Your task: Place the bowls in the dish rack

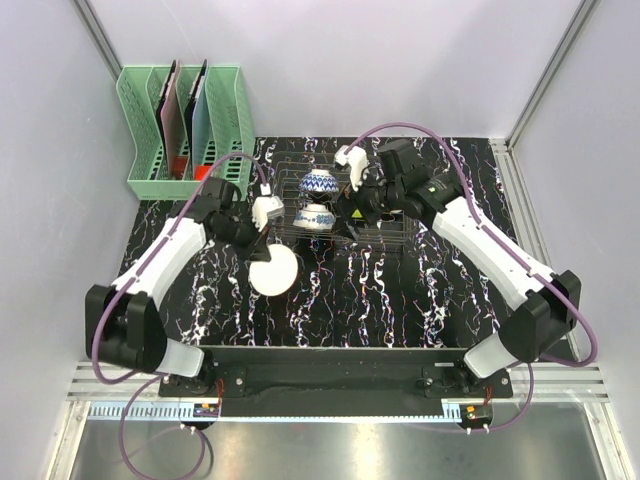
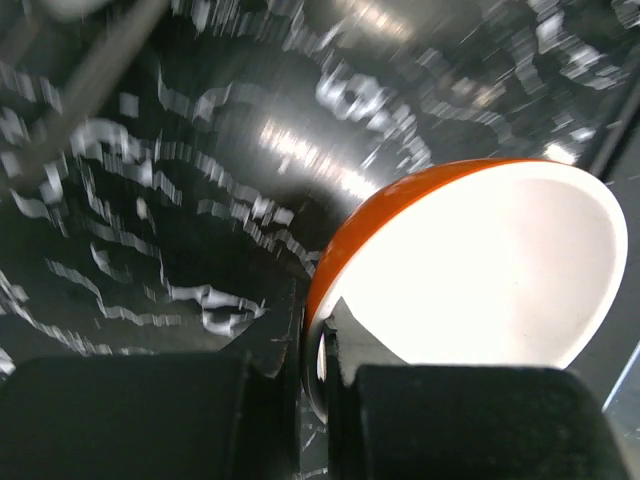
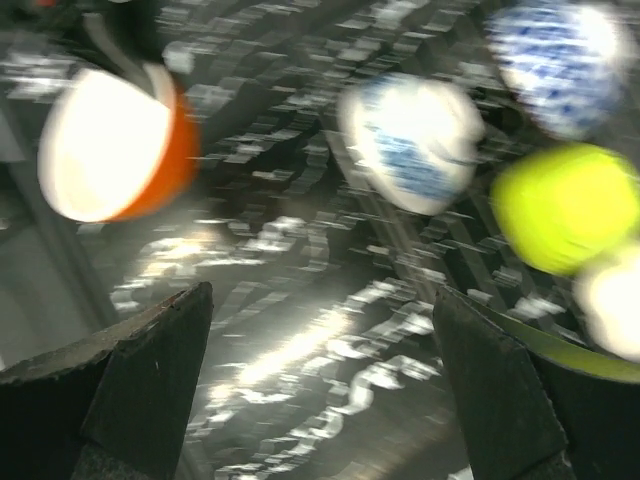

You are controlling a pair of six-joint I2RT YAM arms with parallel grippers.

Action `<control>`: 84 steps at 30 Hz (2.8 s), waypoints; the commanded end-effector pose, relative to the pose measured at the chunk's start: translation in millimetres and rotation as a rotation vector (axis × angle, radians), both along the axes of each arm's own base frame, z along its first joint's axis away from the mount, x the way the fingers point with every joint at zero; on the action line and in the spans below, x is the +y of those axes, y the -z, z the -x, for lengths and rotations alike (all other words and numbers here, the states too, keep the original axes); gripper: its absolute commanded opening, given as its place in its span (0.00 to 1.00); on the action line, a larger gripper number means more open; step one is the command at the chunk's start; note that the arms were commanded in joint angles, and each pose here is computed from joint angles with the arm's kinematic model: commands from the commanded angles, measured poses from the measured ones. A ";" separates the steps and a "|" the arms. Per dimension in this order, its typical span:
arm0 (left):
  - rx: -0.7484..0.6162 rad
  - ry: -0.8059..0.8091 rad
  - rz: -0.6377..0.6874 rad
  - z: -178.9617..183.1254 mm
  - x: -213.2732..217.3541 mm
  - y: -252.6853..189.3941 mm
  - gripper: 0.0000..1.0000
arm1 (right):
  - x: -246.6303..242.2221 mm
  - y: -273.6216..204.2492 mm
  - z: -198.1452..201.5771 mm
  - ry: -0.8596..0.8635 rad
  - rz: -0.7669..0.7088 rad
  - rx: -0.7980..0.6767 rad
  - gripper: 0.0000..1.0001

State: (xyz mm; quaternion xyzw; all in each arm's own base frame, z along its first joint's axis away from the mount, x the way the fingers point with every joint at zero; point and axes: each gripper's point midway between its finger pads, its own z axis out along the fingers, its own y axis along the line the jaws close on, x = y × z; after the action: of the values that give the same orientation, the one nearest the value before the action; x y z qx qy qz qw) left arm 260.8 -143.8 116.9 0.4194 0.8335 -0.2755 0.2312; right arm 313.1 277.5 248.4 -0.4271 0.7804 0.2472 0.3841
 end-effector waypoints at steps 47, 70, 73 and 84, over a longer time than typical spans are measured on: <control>-0.552 0.125 0.325 -21.8 -98.3 -182.7 0.00 | 59.3 -3.7 61.9 -0.390 -0.534 0.870 0.95; -0.561 0.117 0.324 -28.2 -100.0 -184.3 0.00 | 63.1 -17.1 77.5 -0.462 -0.553 0.916 0.86; -0.562 0.113 0.322 -28.9 -99.6 -184.4 0.00 | 65.1 -20.2 81.2 -0.478 -0.552 0.921 0.80; -0.558 0.107 0.314 -29.8 -98.8 -180.1 0.00 | 69.5 -19.9 81.1 -0.478 -0.555 0.931 0.18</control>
State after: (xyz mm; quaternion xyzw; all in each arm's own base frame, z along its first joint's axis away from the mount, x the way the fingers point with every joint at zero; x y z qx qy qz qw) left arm 279.2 -227.8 246.9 0.4745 0.7174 -0.2798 0.4265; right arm 243.1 341.5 253.5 -0.2925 0.6777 0.6742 0.0267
